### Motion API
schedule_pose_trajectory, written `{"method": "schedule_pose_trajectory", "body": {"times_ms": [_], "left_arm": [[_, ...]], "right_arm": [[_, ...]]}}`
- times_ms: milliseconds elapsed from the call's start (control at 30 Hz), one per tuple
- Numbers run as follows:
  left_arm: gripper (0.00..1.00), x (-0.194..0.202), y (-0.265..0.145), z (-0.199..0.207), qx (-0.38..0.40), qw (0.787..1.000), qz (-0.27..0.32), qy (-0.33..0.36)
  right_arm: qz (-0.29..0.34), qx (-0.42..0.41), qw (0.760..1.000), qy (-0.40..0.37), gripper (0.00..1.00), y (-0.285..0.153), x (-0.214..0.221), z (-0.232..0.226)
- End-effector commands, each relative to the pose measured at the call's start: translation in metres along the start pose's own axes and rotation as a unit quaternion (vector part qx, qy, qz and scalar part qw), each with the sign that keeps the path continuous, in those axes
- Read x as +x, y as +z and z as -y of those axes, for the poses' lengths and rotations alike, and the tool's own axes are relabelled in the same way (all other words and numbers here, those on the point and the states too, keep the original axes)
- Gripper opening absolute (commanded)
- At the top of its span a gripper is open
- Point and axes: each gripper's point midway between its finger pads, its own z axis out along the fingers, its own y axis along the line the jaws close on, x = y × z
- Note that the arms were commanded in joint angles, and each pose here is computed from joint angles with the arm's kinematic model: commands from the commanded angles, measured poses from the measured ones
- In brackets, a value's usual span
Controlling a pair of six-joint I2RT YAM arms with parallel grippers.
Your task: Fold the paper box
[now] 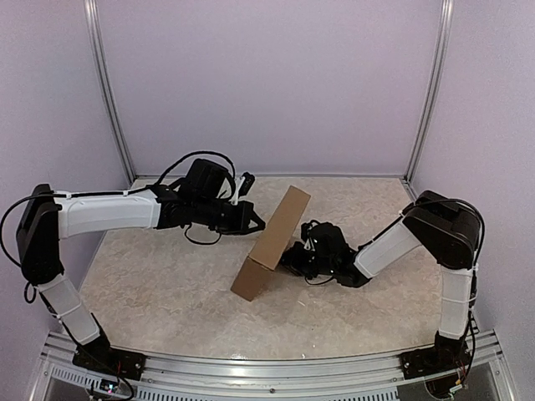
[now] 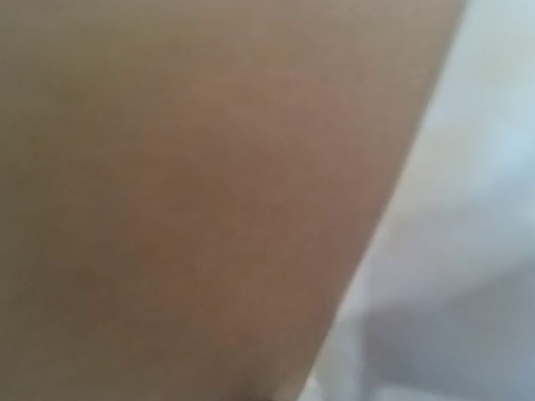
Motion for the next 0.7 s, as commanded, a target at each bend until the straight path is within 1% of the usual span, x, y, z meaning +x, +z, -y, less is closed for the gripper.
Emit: {"method": "schedule_pose_trajectory", "body": {"times_ms": [0,167,300,467,667], "left_arm": [[0.00,-0.001,-0.004,0.025,0.024,1.000,0.009,0.012],[0.00,0.001,-0.003,0.033,0.028,0.999,0.008,0.015],[0.00,0.003,-0.005,0.026,0.009,1.000,0.006,0.020],[0.00,0.002,-0.009,0.017,0.001,1.000,0.015,0.014],[0.00,-0.004,-0.017,-0.003,-0.021,0.999,0.028,0.006]], "right_arm": [[-0.021,-0.028,0.999,0.000,0.00,0.023,0.005,-0.020],[-0.013,-0.018,0.999,-0.024,0.00,0.025,-0.003,-0.024],[-0.001,0.008,0.999,-0.036,0.00,0.015,-0.011,-0.009],[0.022,0.048,0.998,-0.038,0.00,-0.016,-0.021,0.025],[0.045,0.090,0.993,-0.061,0.00,-0.052,-0.034,0.051]]}}
